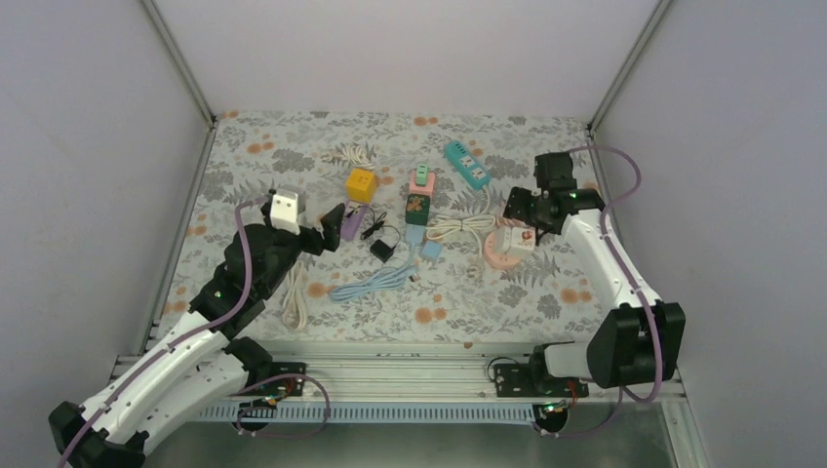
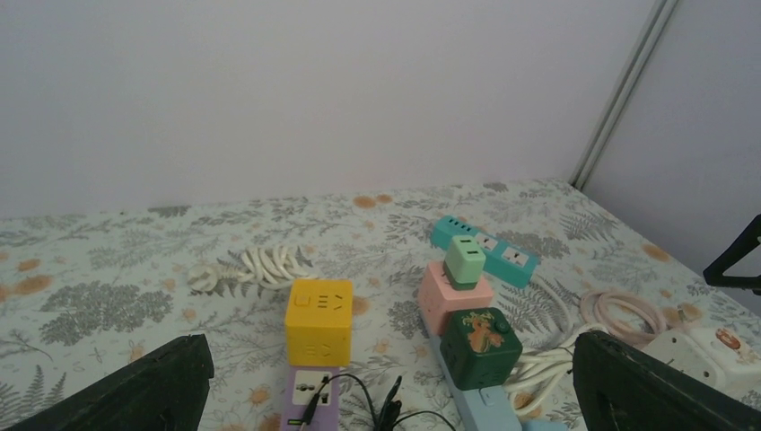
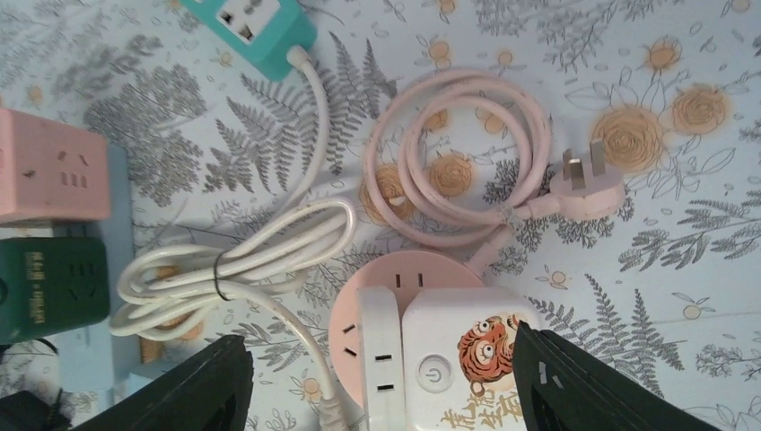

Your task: Insert the plug

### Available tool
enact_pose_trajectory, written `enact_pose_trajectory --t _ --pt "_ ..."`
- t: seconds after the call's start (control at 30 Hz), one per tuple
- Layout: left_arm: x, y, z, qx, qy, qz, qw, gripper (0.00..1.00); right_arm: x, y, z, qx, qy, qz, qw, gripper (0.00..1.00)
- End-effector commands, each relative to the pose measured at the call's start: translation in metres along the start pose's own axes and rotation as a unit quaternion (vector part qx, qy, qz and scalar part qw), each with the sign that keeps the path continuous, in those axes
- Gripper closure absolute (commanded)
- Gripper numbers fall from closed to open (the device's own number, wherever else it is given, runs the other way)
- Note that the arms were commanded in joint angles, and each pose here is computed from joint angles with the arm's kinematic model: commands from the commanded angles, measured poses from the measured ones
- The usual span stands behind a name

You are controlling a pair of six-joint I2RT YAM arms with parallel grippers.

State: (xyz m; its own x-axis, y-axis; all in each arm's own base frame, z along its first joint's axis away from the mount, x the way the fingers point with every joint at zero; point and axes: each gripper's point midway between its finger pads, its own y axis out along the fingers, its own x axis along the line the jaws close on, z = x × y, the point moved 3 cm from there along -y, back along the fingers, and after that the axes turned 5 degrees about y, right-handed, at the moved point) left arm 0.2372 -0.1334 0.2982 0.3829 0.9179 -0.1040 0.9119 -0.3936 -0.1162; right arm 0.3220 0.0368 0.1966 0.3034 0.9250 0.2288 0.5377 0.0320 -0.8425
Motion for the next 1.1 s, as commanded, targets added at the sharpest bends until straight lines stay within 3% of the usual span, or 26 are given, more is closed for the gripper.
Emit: enact_pose_trajectory --t 0.0,0.3,0.53,0.8,1.07 --pt "0.001 0.000 -0.010 -0.005 0.000 -0.004 1.000 0.00 -0.007 0.018 0.016 0.027 -0.011 0.016 0.999 0.26" --pt "0.001 0.010 -0.005 0.016 -0.023 -0.015 0.999 0.00 0.023 0.002 0.010 -0.001 -0.030 -0.035 0.999 0.33" --pt "-0.001 0.018 -0.003 0.026 -0.034 -0.012 0.999 0.00 0.048 0.014 0.035 0.017 -0.038 -0.058 0.997 0.37" --pt "-0.001 0.026 0.004 0.049 -0.075 -0.007 0.996 0.00 0.120 0.028 0.086 0.050 -0.093 -0.132 0.986 0.38" --pt "0.002 0.024 0.006 0.048 -0.098 -0.016 0.994 0.00 0.140 0.076 0.119 0.068 -0.002 -0.132 0.989 0.34"
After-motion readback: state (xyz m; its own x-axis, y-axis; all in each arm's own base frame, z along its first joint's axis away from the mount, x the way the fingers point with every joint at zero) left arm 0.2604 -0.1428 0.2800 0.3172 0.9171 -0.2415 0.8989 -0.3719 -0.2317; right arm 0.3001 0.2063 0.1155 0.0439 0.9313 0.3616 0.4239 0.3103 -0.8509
